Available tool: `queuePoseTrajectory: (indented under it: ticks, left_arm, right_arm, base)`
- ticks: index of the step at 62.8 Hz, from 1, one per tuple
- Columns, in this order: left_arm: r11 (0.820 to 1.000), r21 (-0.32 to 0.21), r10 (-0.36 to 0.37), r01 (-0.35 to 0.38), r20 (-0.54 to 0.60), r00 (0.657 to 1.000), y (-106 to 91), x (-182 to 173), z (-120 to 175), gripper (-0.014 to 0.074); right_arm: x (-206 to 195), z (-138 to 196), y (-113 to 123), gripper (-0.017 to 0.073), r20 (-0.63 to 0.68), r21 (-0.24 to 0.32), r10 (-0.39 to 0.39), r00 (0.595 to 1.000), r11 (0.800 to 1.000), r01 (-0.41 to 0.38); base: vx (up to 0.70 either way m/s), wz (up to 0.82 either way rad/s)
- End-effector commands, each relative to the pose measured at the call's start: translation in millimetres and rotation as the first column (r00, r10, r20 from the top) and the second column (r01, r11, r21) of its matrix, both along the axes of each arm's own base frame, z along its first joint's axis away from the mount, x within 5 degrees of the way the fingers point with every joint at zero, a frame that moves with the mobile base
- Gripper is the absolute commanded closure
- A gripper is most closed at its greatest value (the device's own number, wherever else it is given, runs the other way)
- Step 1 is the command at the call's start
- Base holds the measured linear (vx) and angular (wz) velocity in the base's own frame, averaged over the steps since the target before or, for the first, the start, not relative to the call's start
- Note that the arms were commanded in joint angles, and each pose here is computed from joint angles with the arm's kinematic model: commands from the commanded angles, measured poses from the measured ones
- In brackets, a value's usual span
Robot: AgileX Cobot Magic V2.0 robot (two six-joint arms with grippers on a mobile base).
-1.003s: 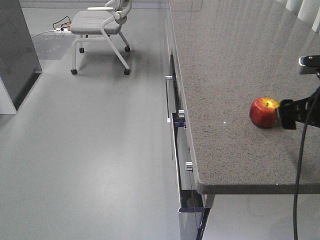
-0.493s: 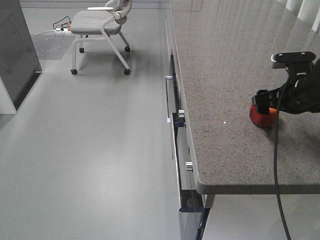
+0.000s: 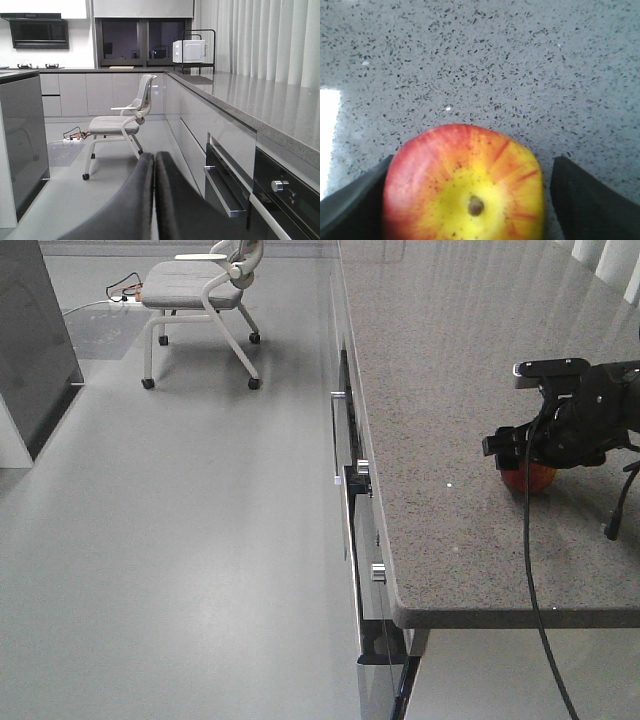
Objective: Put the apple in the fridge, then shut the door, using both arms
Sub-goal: 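Lower the right gripper over the apple and close on it, then lift the apple with the right gripper and pull it off the counter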
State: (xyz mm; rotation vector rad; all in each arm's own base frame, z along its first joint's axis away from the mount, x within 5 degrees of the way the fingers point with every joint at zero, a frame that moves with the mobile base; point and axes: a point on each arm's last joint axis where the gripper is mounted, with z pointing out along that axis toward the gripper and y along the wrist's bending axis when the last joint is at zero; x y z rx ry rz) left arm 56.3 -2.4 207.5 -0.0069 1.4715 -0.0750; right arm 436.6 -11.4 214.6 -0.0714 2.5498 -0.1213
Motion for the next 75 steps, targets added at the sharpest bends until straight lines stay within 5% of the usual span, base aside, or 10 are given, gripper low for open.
queuePoseTrajectory:
  ticks: [1, 16, 26, 46, 75]
  left_arm:
    - [1.000, -0.017, -0.001, 0.003, 0.068, 0.998, 0.0, -1, 1, 0.0600]
    - [1.000, -0.017, -0.001, 0.003, 0.068, 0.998, 0.0, -1, 1, 0.0600]
    - [1.000, -0.017, -0.001, 0.003, 0.068, 0.998, 0.0, -1, 1, 0.0600]
    - [1.000, -0.017, -0.001, 0.003, 0.068, 0.998, 0.0, -1, 1, 0.0600]
    - [1.000, -0.017, -0.001, 0.003, 0.068, 0.998, 0.0, -1, 1, 0.0600]
  right_arm:
    - [3, 34, -3, 0.0046, 0.126, -0.013, 0.009, 0.992, 1.000, -0.007]
    - [-4, 49, -3, 0.0197, 0.135, -0.012, 0.006, 0.991, 1.000, -0.004]
    - [-26, 73, -1, 0.0204, 0.199, 0.005, 0.003, 0.980, 1.000, -0.004]
    - [-107, 94, 44, 0.0204, 0.293, -0.020, 0.165, 0.942, 0.986, -0.167]
    - [-232, 124, 90, 0.0204, 0.349, 0.035, 0.368, 0.862, 0.914, -0.404]
  base:
    - [0.00, 0.00]
    - [0.00, 0.00]
    - [0.00, 0.00]
    - [0.00, 0.00]
    - [0.00, 0.00]
